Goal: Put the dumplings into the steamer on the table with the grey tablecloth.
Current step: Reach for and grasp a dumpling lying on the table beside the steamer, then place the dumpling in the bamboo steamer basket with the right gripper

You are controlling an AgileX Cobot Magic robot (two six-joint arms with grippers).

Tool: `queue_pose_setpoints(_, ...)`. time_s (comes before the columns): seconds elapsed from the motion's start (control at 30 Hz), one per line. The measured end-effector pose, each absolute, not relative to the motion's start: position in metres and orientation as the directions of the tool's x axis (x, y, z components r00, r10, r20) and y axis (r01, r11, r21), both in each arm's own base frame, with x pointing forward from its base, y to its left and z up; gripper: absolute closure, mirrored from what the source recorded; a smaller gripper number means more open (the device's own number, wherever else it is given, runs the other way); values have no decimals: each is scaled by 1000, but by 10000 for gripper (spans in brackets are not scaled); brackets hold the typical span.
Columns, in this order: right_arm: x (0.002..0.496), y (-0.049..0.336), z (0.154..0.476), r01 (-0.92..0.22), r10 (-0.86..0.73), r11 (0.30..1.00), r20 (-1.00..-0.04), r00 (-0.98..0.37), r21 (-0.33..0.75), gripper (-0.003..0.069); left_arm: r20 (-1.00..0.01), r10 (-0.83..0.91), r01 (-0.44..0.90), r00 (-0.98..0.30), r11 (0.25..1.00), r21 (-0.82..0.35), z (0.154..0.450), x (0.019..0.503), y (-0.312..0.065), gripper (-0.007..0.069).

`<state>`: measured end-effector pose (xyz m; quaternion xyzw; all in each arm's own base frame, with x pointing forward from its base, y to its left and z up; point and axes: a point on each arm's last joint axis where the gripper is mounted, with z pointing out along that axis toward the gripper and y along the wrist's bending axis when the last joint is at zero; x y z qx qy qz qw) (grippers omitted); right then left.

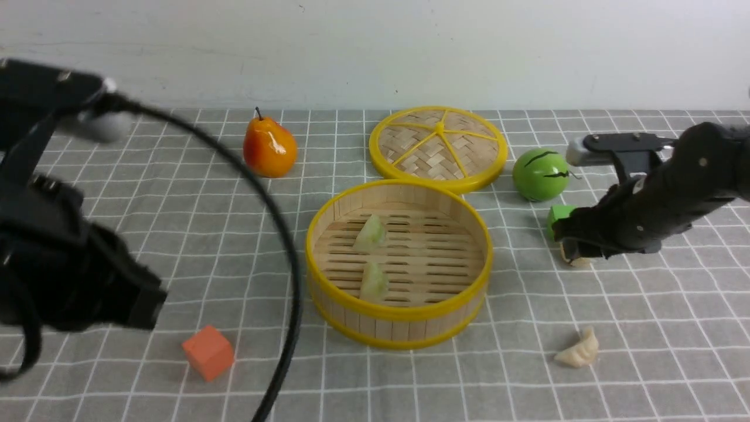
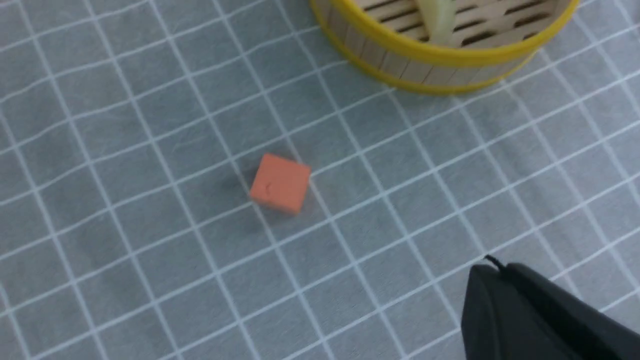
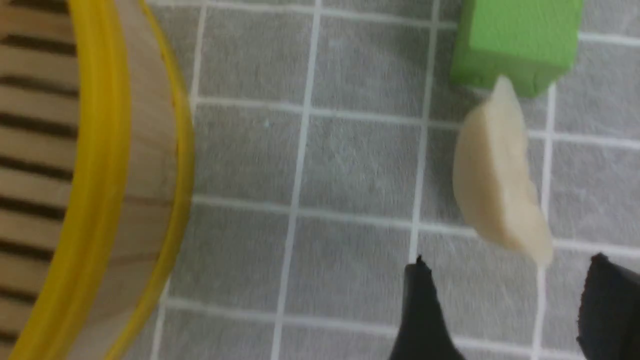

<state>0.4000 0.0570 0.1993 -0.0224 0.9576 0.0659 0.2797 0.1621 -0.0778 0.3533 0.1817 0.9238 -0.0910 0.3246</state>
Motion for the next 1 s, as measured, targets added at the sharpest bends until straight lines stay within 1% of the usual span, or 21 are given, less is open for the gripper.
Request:
queue_pose_setpoints(0.07,415,57,190,-76,-4,991,-536,-844,112,256,-634,274,374,-723,927,-24,338,150,-69,639)
queue_pose_setpoints(0.13,430,58,178,-76,-7,991,-525,-851,109,258,-610,271,339,-744,941,4,315,138,-59,639)
queue_pose_setpoints(0.23,442,59,163,-79,-17,991,-495,-868,105,275,-588,268,299,-763,953,47,290,123,-46,639)
queue_pose_setpoints(0.3,446,59,160,-85,-27,992,-485,-874,97,329,-581,247,264,-776,963,56,276,114,-39,639)
queue_pose_setpoints(0.33,447,59,159,-85,-28,992,-479,-877,98,381,-583,232,247,-779,967,55,270,108,-35,639)
queue_pose_setpoints(0.4,448,60,161,-88,-31,991,-476,-879,97,431,-600,191,214,-777,976,33,266,100,-31,639)
queue_pose_setpoints(0.47,447,60,162,-88,-33,991,-465,-884,97,433,-631,152,191,-760,982,6,267,93,-27,639)
queue_pose_setpoints(0.53,444,60,166,-87,-31,991,-447,-894,105,433,-694,108,179,-712,983,-31,272,87,-25,639)
queue_pose_setpoints(0.6,439,61,174,-82,-22,989,-419,-908,126,434,-753,85,189,-652,981,-53,276,83,-24,639)
queue_pose_setpoints(0.67,435,65,188,-89,-18,984,-415,-910,153,444,-793,73,201,-605,978,-63,277,81,-23,639)
queue_pose_setpoints(0.73,432,73,214,-120,-18,973,-453,-891,197,489,-823,67,213,-564,975,-67,276,80,-23,639)
queue_pose_setpoints(0.77,431,76,223,-130,-13,968,-470,-883,216,490,-828,66,215,-556,974,-66,275,80,-23,639)
queue_pose_setpoints(0.8,428,86,242,-158,-2,951,-508,-861,265,489,-833,65,218,-549,974,-68,273,79,-23,639)
queue_pose_setpoints(0.83,425,95,254,-187,2,935,-532,-847,301,488,-833,67,218,-549,974,-65,272,80,-23,639)
queue_pose_setpoints(0.87,423,101,260,-210,-7,927,-546,-838,311,487,-834,68,219,-548,974,-64,272,80,-23,639)
queue_pose_setpoints(0.9,419,117,268,-258,-11,899,-571,-821,353,488,-836,68,220,-545,973,-65,272,80,-23,639)
queue_pose_setpoints(0.93,417,128,270,-292,-19,880,-587,-809,374,488,-839,68,221,-540,973,-63,272,80,-23,639)
queue_pose_setpoints(1.0,417,146,266,-335,-34,856,-606,-795,393,488,-841,67,223,-536,973,-64,273,80,-23,639)
